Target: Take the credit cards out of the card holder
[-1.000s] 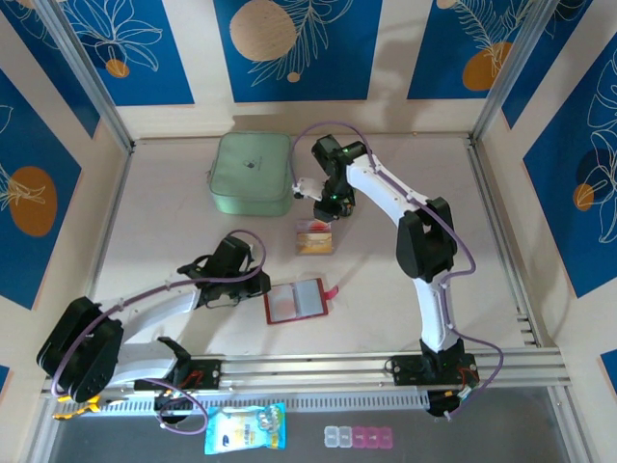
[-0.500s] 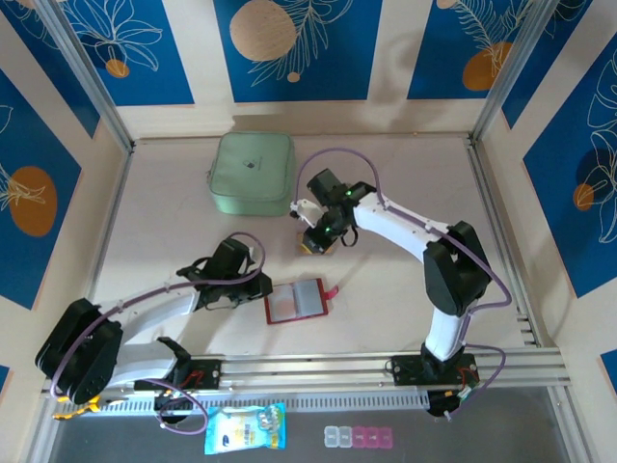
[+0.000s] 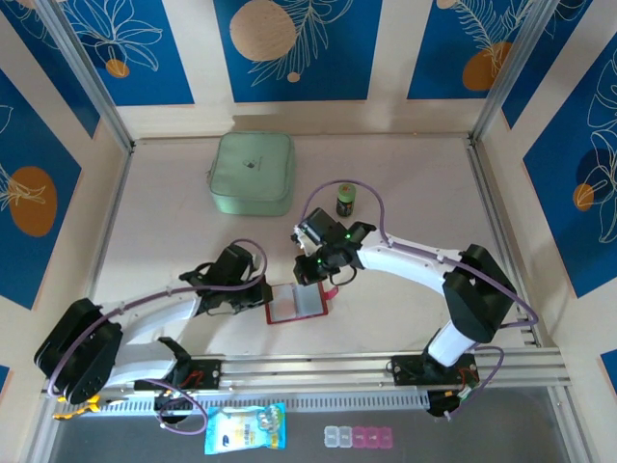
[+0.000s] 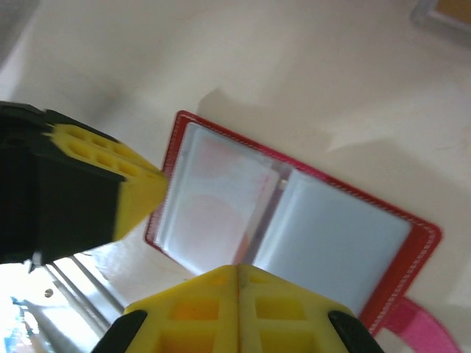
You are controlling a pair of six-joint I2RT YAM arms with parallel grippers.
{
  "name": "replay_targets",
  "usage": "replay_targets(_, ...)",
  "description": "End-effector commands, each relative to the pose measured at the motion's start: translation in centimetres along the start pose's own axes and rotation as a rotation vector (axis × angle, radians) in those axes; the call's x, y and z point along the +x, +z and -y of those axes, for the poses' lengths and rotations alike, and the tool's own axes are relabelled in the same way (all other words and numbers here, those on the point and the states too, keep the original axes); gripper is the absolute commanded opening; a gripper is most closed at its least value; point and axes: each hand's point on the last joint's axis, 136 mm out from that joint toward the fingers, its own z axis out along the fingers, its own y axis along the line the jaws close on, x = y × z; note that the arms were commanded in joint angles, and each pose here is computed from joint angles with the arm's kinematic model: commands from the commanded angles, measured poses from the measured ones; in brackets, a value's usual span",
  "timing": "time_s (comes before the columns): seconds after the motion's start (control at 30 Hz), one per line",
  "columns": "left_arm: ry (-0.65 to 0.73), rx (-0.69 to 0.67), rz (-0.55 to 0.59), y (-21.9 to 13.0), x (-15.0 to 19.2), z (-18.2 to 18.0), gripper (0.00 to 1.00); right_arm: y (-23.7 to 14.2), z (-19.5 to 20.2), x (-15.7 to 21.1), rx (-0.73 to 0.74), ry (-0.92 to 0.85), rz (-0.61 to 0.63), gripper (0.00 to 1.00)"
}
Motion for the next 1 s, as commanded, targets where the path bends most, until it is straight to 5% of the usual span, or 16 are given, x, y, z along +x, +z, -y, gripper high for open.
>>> replay_targets(0.0,-0.009,-0.031,-0.025,0.6,0.8,-0.7,0.00,0.1,-1.3,1.0,-0.052,0.124,-0.028,0.08)
replay_targets(0.97,-0.013,-0.149,-0.010,0.8,1.2,-3.2,0.00,5.0,-2.5,3.0,-0.113,0.219,-0.149,0.07)
